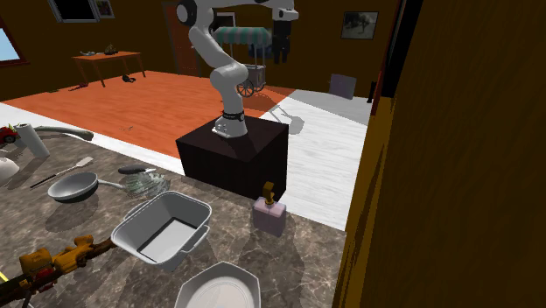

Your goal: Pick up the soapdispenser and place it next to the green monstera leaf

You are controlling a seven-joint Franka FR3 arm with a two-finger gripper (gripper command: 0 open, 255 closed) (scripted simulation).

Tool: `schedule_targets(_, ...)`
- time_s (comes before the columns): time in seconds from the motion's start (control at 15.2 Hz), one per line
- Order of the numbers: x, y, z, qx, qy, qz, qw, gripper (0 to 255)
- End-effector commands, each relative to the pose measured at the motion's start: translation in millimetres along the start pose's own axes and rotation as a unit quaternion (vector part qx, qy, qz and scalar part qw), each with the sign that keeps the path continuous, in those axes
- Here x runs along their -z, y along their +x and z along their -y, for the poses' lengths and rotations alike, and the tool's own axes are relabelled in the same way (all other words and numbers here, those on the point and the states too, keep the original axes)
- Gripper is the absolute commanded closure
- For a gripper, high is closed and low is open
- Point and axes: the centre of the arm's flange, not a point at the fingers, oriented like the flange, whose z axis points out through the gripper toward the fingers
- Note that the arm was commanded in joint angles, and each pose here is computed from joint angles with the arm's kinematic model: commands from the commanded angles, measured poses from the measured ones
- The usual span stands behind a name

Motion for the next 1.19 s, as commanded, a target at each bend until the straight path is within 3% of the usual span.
schedule_targets(0.0,0.0,0.0,0.0,0.000,0.000,0.000,1.0000,0)
schedule_targets(1.12,-167.7,11.4,-153.2,-0.005,0.018,-0.047,0.9987,0)
